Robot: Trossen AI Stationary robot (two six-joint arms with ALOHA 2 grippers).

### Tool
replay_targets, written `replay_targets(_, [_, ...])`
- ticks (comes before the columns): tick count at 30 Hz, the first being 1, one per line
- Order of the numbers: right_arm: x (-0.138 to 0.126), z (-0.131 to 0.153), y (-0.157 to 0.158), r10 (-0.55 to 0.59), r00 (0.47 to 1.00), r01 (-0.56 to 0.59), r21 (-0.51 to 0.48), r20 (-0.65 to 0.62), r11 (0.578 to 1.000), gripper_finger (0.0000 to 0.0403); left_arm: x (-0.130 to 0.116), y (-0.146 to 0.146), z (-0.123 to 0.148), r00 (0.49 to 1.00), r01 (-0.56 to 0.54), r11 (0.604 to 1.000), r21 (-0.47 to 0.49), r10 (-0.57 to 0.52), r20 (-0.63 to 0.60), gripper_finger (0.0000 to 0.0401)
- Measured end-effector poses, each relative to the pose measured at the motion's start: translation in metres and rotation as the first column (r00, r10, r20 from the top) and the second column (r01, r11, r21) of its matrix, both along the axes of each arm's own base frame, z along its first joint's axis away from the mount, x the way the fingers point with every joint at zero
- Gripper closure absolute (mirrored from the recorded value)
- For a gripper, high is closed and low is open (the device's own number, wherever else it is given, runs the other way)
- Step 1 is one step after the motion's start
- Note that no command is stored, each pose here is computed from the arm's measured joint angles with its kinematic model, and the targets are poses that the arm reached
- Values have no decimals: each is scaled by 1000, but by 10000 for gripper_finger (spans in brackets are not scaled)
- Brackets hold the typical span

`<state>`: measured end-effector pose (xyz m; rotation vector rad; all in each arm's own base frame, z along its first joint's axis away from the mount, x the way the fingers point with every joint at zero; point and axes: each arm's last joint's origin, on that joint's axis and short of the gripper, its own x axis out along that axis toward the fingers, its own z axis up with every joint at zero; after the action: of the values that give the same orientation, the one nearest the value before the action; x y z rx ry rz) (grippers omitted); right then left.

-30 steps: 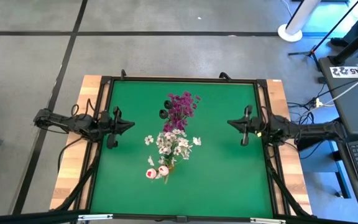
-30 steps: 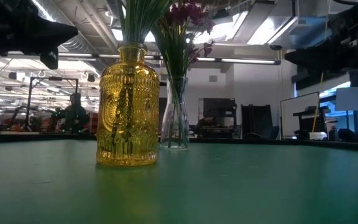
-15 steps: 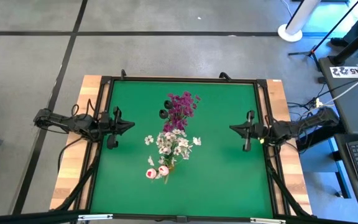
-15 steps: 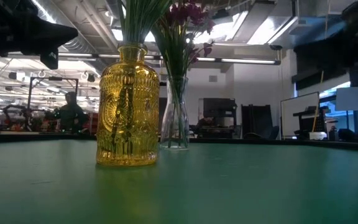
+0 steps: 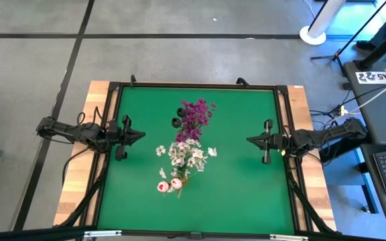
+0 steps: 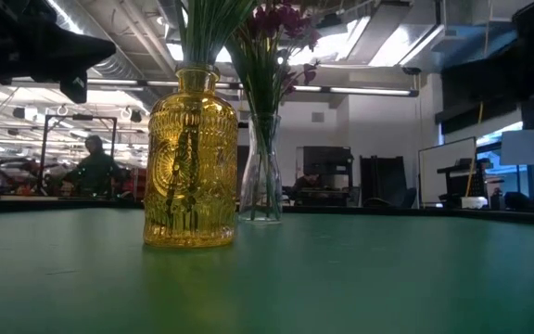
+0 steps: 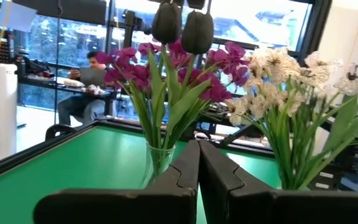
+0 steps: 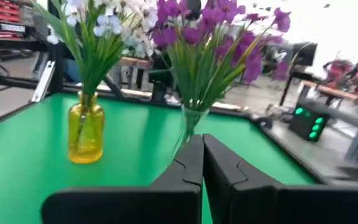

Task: Sort flowers into vase by color
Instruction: Return to Home Position

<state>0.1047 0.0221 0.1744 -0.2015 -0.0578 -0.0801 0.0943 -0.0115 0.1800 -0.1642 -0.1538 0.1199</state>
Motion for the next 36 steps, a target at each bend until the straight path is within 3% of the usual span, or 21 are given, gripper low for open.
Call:
replay_targets(5, [2,-2,-6,61,998,-59,115,-6,992,398,1,-1,-3,999,26,999,28,-25,-37,400])
replay_targets(10, [3,-2,-13,14,1000,-13,225,-3,974,398,1,-1,-9,995,36,999,26,-33,-93,400])
replay_targets(17, [3,-12,-17,-26,995,50,258,-97,965,398,1,-2,-9,995,41,999,23,-38,-94,401])
replay_targets(23, [3,-10,-17,-21,997,42,320,-68,947,398,1,-1,-9,995,32,999,23,-29,-94,401])
replay_targets(36, [3,-8,-17,-21,998,38,321,-55,946,398,1,-1,-9,995,31,999,17,-29,-92,401])
